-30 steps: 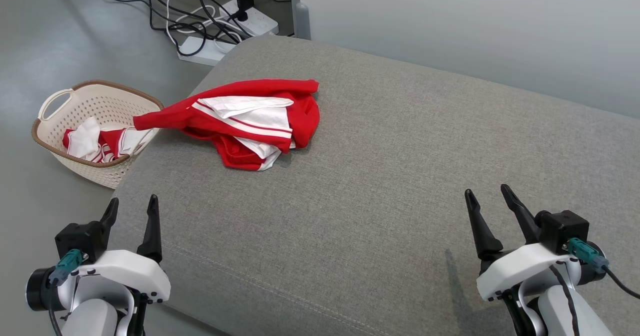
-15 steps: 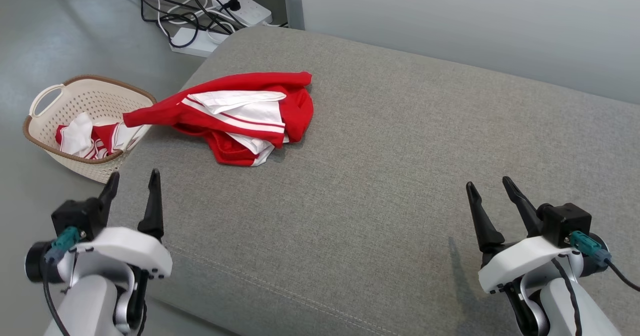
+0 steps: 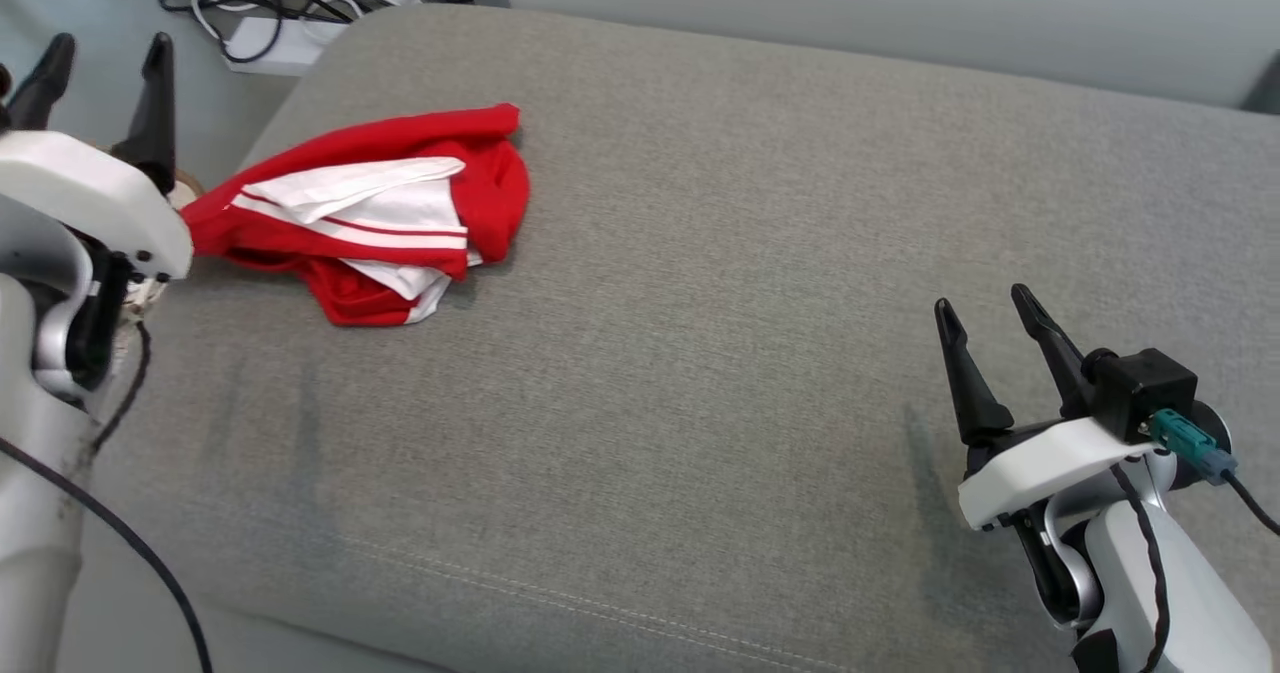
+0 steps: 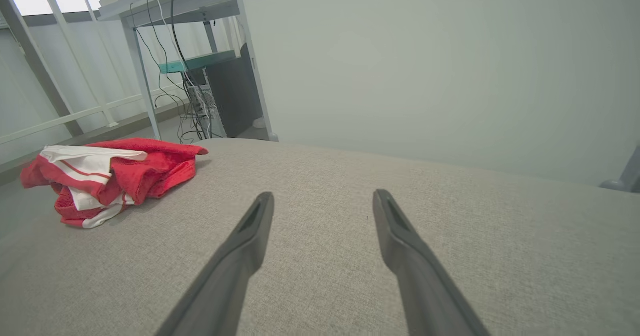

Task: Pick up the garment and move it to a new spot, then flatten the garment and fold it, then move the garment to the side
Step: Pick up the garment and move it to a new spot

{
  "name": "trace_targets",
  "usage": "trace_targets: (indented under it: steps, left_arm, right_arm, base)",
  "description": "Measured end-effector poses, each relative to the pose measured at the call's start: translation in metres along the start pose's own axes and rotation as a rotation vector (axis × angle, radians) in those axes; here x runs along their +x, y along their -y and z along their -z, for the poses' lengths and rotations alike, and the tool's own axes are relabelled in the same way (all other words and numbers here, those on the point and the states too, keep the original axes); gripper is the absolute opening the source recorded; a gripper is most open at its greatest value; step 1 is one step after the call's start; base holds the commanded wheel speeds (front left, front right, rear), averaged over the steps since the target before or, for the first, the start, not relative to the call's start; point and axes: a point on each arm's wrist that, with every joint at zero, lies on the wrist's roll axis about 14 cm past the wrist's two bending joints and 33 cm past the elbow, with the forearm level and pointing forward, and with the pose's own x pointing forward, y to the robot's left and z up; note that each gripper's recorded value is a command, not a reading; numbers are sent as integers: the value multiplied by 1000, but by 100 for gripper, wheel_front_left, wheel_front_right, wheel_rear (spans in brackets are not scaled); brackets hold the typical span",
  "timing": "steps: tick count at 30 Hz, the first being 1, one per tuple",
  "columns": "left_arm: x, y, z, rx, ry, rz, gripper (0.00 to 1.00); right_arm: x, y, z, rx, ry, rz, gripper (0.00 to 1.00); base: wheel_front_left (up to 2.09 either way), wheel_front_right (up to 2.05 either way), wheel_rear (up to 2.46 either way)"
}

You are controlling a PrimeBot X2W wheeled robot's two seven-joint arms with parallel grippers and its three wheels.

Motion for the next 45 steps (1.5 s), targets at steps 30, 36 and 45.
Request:
trace_targets:
  steps: [30,36,45]
  left_arm:
    - [57,10,224,-134,-822,-84,0]
    - [69,5,201,-84,-746,-77,0]
    - [96,5,116,36,-470,-16,0]
  right_arm:
    - [-15,100,46,-31,-91,183,100]
    - [-16,106,38,-39,-74,200,100]
    - [-14,97,23,-36,-37,193,100]
  base:
    - [0,0,0]
    - [0,0,0]
    - [0,0,0]
